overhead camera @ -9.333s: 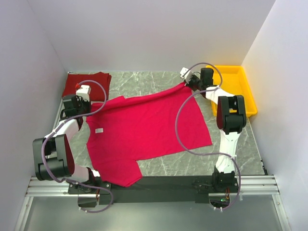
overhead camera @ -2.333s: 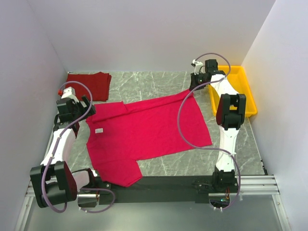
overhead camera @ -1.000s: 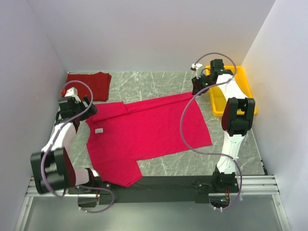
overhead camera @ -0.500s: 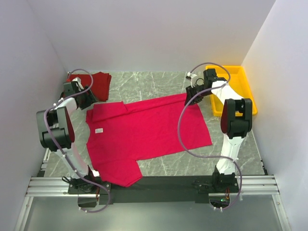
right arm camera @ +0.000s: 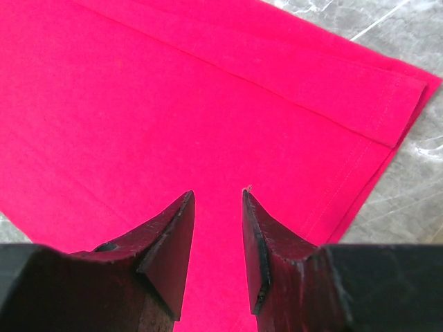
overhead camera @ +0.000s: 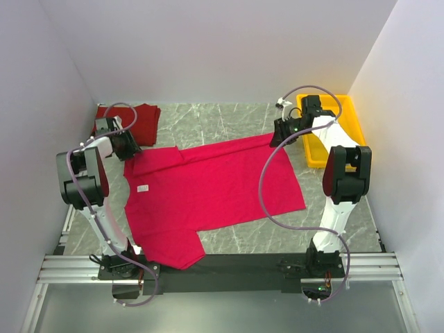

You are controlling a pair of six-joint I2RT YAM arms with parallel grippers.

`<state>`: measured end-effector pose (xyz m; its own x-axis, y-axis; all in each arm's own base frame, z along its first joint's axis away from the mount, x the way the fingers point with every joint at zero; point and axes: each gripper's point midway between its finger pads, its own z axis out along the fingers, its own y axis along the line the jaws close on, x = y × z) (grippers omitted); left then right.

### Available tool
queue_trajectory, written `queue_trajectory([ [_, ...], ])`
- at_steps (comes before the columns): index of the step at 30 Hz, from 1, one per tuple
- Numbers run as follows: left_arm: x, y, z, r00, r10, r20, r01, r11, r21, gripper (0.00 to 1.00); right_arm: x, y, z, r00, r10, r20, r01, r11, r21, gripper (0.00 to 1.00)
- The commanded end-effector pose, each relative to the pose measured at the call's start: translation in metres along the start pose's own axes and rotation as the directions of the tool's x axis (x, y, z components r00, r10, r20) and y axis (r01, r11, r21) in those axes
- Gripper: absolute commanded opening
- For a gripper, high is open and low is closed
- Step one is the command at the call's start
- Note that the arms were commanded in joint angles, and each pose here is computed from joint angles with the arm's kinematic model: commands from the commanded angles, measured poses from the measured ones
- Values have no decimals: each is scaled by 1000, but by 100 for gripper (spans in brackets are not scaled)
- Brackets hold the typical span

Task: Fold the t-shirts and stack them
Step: Fold the tshirt

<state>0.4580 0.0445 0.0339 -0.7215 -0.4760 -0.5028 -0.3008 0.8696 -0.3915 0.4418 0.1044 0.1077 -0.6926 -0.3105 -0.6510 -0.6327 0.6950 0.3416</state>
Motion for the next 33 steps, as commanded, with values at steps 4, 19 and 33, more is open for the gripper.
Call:
queue_trajectory([
  [4, -4, -8, 5, 998, 65, -18, -64, 997, 32, 42, -20, 7, -14, 998, -24, 53, 24, 1000, 1, 41],
  [19, -20, -26, -16, 982, 175, 70, -182, 978, 101, 1, -9, -1, -20, 999, 9, 48, -9, 1000, 1, 40],
  [33, -5, -64, -89, 870, 392, 299, -466, 853, 237, 1, -1, 4, -21, 999, 16, 42, -15, 1000, -11, 41],
])
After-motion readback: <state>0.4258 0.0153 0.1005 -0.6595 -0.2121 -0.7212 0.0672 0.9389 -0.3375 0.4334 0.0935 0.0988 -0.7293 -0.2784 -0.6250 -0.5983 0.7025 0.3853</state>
